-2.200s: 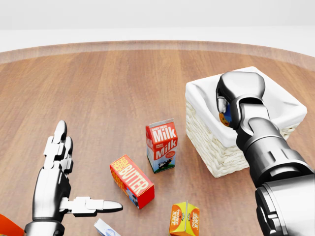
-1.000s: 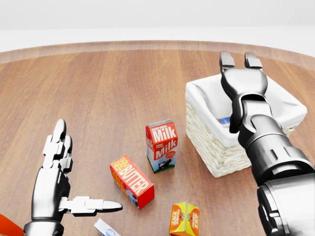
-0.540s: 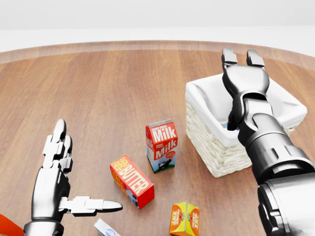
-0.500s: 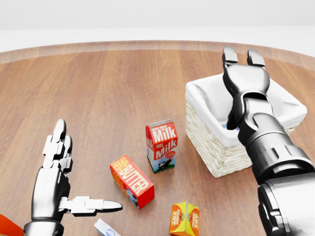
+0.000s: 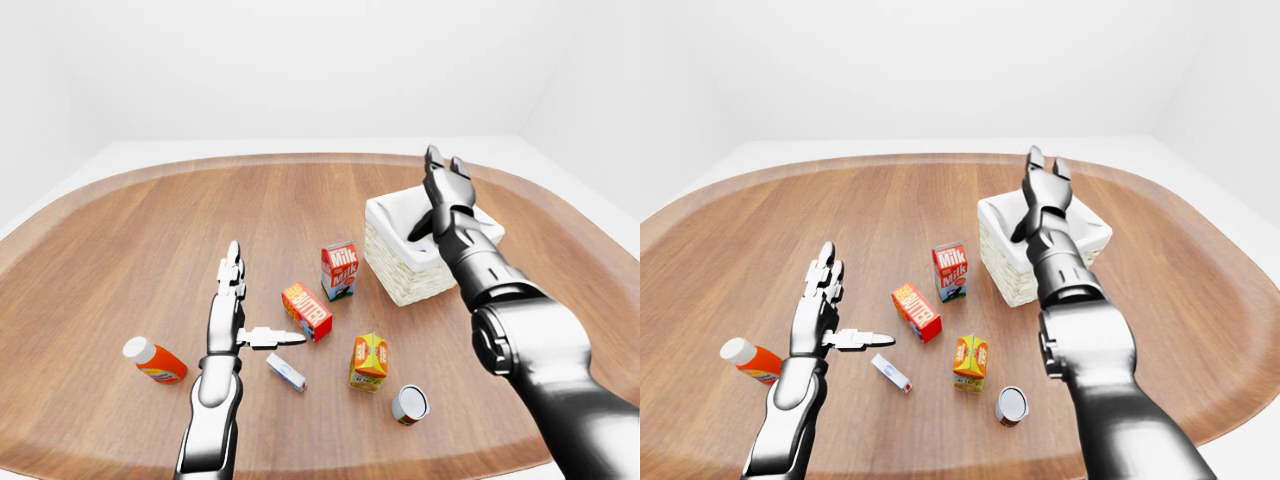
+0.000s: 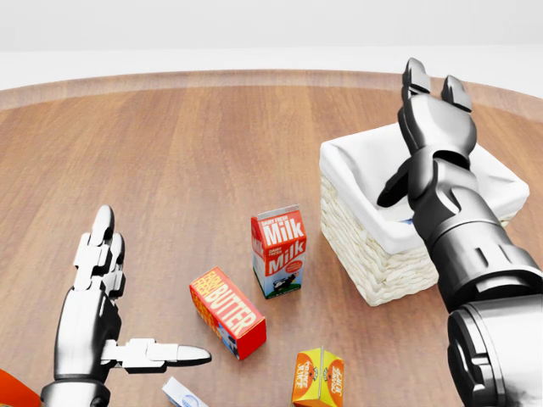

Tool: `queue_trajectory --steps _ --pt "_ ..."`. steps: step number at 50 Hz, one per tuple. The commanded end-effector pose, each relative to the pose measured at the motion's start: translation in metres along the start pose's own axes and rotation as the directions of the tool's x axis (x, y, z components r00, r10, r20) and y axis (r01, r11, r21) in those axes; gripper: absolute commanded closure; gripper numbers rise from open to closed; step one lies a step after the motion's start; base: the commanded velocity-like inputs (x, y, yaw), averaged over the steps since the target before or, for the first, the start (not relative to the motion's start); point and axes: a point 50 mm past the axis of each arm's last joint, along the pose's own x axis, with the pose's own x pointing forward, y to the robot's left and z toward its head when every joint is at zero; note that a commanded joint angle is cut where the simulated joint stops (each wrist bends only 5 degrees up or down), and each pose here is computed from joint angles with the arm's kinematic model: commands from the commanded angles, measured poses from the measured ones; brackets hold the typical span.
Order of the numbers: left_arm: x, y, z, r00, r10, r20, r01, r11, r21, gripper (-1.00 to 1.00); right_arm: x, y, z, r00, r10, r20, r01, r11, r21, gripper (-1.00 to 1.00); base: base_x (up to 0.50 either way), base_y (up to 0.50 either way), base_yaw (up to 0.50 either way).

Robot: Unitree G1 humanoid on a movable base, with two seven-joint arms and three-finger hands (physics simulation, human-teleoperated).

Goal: Pick up the alphabet soup and the tomato sauce, and put them in the basket.

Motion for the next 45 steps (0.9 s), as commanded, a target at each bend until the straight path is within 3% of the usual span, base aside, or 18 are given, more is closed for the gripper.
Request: queue_trajectory --steps 1,13,21,24,25,34,36,45 --pt "0.0 0.0 0.0 1.0 -0.004 0.001 0.004 1.0 -0.018 -1.0 0.001 -0.003 0.0 1.0 -0.014 -0.016 0.016 0.99 0.137 -1.0 0.0 0.0 0.0" --pt "0.0 0.001 -0.002 1.0 -0.001 -0.01 0.001 1.0 -0.018 -1.0 0.002 -0.009 0.012 0.999 -0.023 0.029 0.011 0.94 0.342 -1.0 0.0 0.0 0.0" --pt "0.0 0.0 -0.003 1.0 -0.001 -0.011 0.001 1.0 -0.018 -1.0 0.002 -0.009 0.017 0.998 0.0 0.055 -0.027 0.873 0.486 -1.0 0.0 0.0 0.0" --pt "0.0 0.0 -0.003 1.0 -0.002 -0.01 0.001 1.0 -0.018 -1.0 0.003 -0.008 0.016 0.999 0.025 0.045 -0.046 0.828 0.559 -1.0 0.0 0.0 0.0" --pt "0.0 0.0 -0.003 1.0 -0.002 -0.012 0.002 1.0 -0.018 -1.0 0.002 -0.007 0.017 0.997 0.052 0.049 -0.071 0.791 0.608 -1.0 0.0 0.0 0.0" --pt "0.0 0.0 -0.003 1.0 -0.002 -0.013 0.002 1.0 -0.018 -1.0 0.003 -0.009 0.02 0.997 0.061 0.056 -0.083 0.741 0.667 -1.0 0.0 0.0 0.0" --pt "-0.001 0.0 -0.003 1.0 -0.003 -0.011 0.003 1.0 -0.018 -1.0 0.003 -0.008 0.019 0.996 0.075 0.054 -0.091 0.7 0.708 -1.0 0.0 0.0 0.0" --pt "-0.001 0.0 -0.003 1.0 -0.003 -0.013 0.003 1.0 -0.018 -1.0 0.004 -0.011 0.016 0.996 0.076 0.05 -0.088 0.664 0.742 -1.0 0.0 0.0 0.0"
